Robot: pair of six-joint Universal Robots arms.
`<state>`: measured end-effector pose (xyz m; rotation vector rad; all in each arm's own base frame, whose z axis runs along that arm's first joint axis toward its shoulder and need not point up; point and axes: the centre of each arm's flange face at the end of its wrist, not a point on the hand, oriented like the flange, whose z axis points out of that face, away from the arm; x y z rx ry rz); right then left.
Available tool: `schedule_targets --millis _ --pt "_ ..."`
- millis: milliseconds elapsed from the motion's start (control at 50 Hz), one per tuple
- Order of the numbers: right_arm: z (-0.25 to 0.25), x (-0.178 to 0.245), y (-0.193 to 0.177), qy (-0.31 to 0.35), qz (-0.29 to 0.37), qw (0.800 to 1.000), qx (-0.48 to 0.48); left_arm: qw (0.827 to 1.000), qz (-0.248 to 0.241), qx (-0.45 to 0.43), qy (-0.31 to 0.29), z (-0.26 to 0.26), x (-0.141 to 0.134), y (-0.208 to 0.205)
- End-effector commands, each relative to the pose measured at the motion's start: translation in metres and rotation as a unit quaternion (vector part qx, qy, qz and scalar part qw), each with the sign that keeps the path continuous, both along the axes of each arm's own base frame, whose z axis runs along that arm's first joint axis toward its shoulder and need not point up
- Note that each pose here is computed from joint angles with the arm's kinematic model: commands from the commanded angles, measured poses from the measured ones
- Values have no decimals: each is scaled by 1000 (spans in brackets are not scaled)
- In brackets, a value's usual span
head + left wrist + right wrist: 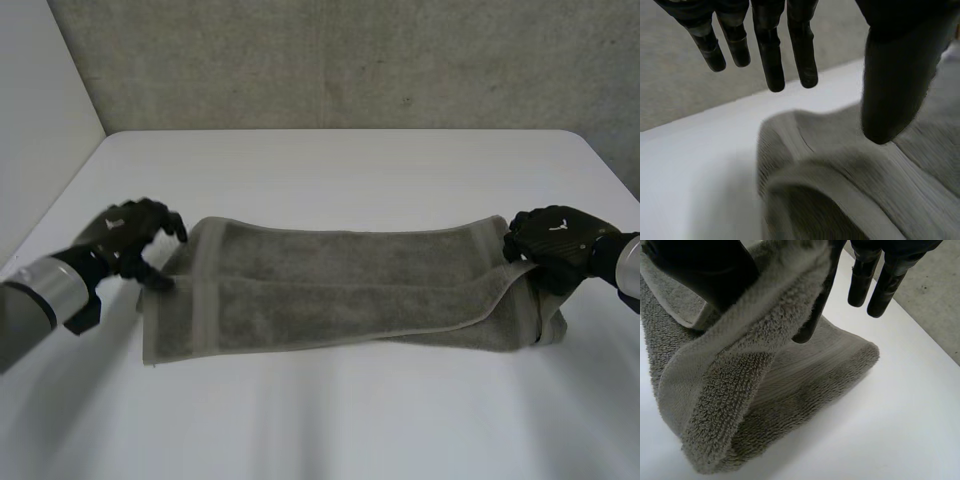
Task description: Fold the towel.
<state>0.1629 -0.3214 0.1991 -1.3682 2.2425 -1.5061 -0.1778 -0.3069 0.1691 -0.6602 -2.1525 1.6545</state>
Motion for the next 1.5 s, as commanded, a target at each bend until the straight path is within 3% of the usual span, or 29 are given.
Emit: schedule_targets --millis 20,100,220,540,800,920,1100,1300,1400,1500 --pt "-4 0 2 0 -1 1000 5 988 -57 -52 -135 -12 -3 38" --pt "-4 -1 2 -1 -1 1000 4 977 -96 -72 -174 -18 -8 54" --pt "-6 -1 4 -1 -1 1000 9 974 -121 -84 -170 -18 -7 55" --pt "-11 0 8 -1 2 1000 18 971 -115 -111 -178 -28 -2 33" --pt "-15 0 5 -5 0 1000 13 965 -104 -101 -220 -52 -1 9" --pt "-15 1 -3 -9 -3 1000 -3 966 -100 -120 -205 -36 -6 -3" --pt "-9 22 -35 -45 4 998 -49 982 -69 -136 -114 -4 -18 -48" --pt "-23 40 -75 -80 10 990 -118 984 -32 -131 -114 -23 -35 -84" --pt "-34 37 -78 -83 -3 991 -103 987 -56 -98 -114 -39 -40 -69" --pt "-39 33 -80 -74 -20 992 -101 985 -130 -70 -86 -28 -42 -29"
